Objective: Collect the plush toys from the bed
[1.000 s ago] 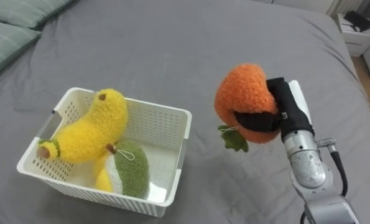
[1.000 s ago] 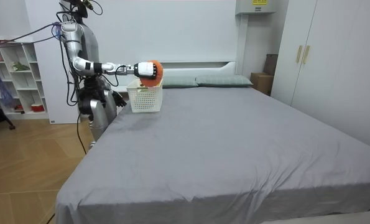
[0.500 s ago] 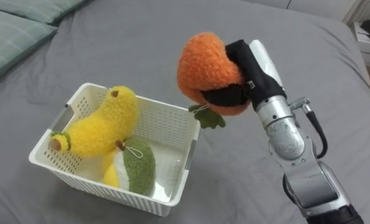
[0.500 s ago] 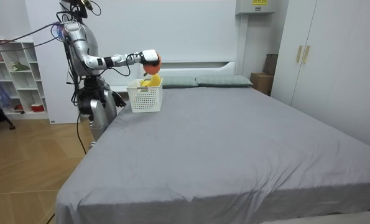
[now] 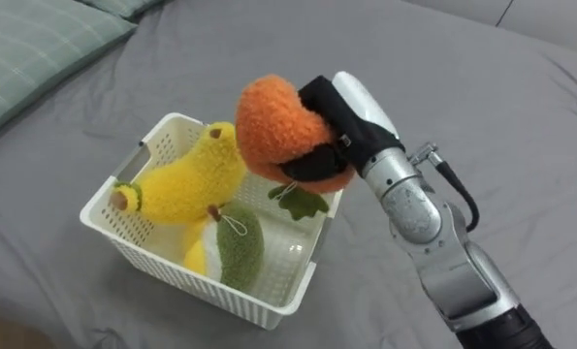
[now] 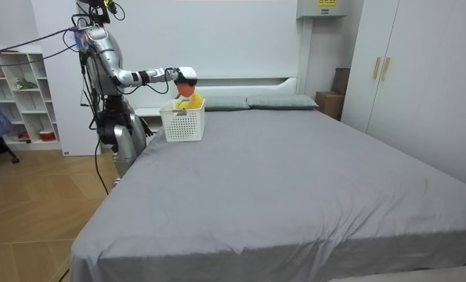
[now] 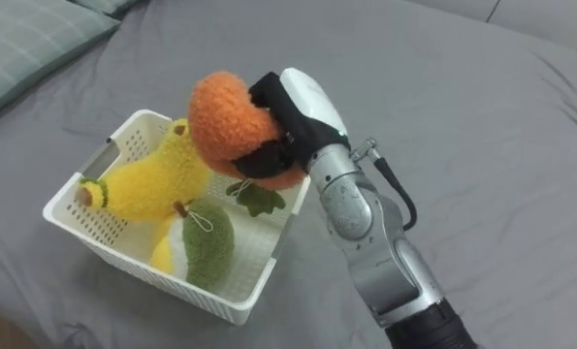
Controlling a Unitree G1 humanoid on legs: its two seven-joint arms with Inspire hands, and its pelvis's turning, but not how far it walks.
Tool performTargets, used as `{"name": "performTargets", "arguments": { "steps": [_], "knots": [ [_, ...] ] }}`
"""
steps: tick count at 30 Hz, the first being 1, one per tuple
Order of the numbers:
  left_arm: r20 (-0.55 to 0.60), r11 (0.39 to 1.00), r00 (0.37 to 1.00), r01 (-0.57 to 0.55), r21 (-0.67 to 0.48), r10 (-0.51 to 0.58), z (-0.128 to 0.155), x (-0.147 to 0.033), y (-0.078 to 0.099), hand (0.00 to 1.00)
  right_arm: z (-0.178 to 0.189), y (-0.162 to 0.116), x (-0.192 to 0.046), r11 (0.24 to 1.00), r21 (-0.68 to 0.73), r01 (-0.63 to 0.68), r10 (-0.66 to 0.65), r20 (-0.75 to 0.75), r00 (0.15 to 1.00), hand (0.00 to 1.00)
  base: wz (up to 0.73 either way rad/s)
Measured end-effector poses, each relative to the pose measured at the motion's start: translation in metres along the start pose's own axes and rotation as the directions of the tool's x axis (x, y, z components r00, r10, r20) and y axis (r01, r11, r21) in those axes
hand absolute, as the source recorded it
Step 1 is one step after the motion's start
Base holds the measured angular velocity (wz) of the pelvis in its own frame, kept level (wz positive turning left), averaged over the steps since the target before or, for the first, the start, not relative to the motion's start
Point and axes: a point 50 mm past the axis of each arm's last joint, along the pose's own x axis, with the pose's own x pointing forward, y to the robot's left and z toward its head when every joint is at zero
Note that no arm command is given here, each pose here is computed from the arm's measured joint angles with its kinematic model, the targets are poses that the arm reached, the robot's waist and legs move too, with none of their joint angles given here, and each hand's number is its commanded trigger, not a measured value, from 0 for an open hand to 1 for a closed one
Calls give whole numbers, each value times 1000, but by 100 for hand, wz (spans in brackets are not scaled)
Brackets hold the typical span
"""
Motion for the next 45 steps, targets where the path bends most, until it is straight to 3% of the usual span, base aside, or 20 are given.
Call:
{"name": "performTargets", "arguments": {
  "steps": [2, 3, 4, 12, 45],
  "knots": [
    [5, 1000, 1000, 0, 1, 0, 2, 0, 0, 0, 1, 3, 0, 1000, -6, -11, 11, 3, 1000, 15, 0],
    [6, 1000, 1000, 2, 2, -2, 2, 0, -1, 0, 2, 5, 1, 1000, -7, -19, 19, 7, 1000, 2, 0],
    [8, 1000, 1000, 4, 2, -4, 3, 0, -1, 0, 2, 9, 1, 999, -8, -32, 33, 8, 999, 0, 0],
    [29, 1000, 1000, 4, 16, -4, 10, 1, -2, 0, -7, 26, 2, 994, -7, -111, 111, -52, 993, 0, 2],
    [-2, 998, 1000, -14, 62, 14, 1, 2, 0, 0, -15, 30, 1, 992, 44, -120, 123, -77, 989, 0, 0]
  ]
}}
